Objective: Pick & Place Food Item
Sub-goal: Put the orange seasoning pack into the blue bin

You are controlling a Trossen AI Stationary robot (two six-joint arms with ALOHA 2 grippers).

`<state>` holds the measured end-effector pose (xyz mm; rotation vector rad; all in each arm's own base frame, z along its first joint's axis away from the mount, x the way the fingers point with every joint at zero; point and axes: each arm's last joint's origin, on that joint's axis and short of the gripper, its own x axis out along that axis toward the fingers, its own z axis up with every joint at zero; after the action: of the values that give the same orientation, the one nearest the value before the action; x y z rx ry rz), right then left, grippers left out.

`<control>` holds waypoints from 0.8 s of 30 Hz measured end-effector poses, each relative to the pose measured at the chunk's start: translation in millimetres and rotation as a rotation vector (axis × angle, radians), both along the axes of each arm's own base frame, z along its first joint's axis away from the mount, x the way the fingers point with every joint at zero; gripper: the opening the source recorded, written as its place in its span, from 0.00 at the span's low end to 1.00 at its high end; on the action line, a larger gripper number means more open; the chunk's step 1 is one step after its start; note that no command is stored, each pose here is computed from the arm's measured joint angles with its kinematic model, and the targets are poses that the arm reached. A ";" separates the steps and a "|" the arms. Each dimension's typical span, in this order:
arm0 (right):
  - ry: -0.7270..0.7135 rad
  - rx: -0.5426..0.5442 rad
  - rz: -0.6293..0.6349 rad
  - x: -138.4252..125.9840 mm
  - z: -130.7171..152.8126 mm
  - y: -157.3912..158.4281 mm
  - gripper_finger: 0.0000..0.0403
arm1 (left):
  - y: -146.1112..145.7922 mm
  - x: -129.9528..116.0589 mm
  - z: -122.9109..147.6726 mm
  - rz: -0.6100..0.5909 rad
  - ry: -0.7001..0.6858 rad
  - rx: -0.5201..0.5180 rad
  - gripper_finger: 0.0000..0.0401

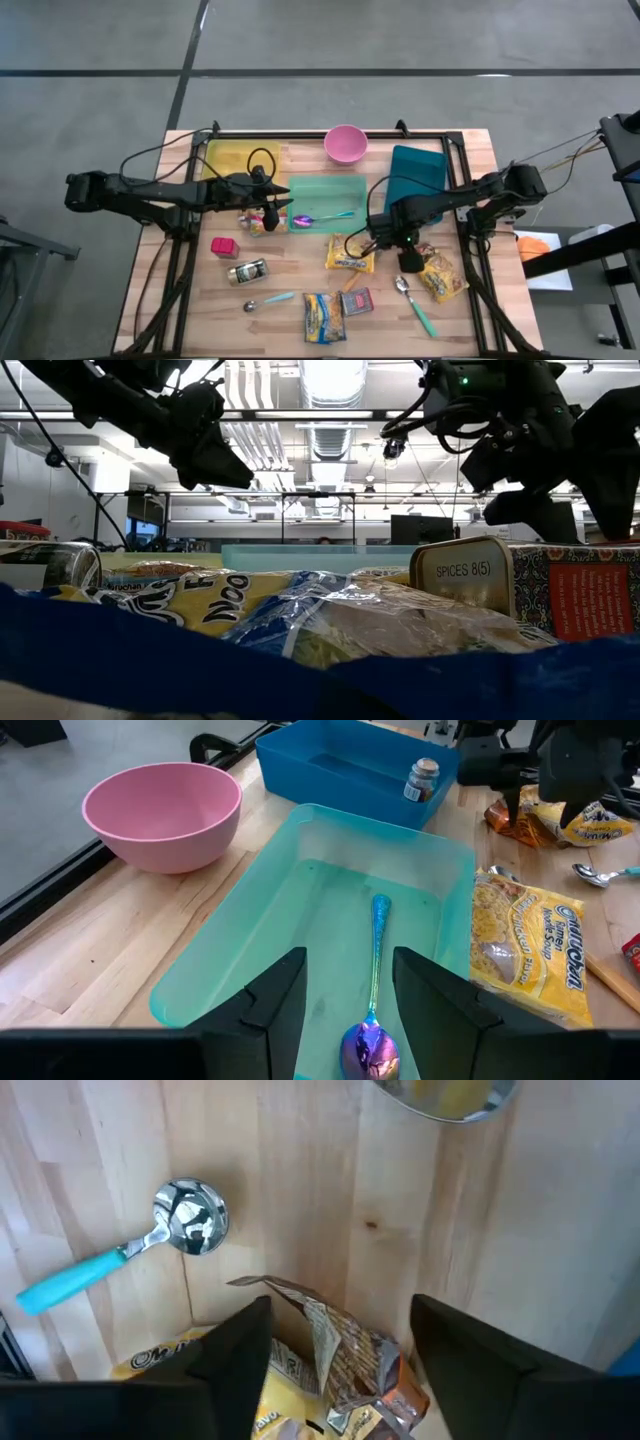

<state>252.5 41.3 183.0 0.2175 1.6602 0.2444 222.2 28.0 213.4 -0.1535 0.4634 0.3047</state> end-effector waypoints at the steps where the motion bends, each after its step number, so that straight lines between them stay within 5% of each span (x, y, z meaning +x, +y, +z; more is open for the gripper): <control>1: 0.000 0.000 0.000 0.0 0.0 -0.1 0.52 | -0.1 0.0 0.0 0.000 0.000 0.000 0.40; 17: 0.000 -0.003 0.006 -0.2 0.0 -0.1 0.14 | 0.0 0.0 0.0 0.000 0.000 0.000 0.40; 24: 0.009 -0.097 0.020 -2.2 -0.4 -3.1 0.14 | -0.1 0.0 -0.1 0.000 0.000 0.000 0.40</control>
<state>250.3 38.2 182.6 0.1296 1.6796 0.1779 222.2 27.9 213.3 -0.1534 0.4636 0.3044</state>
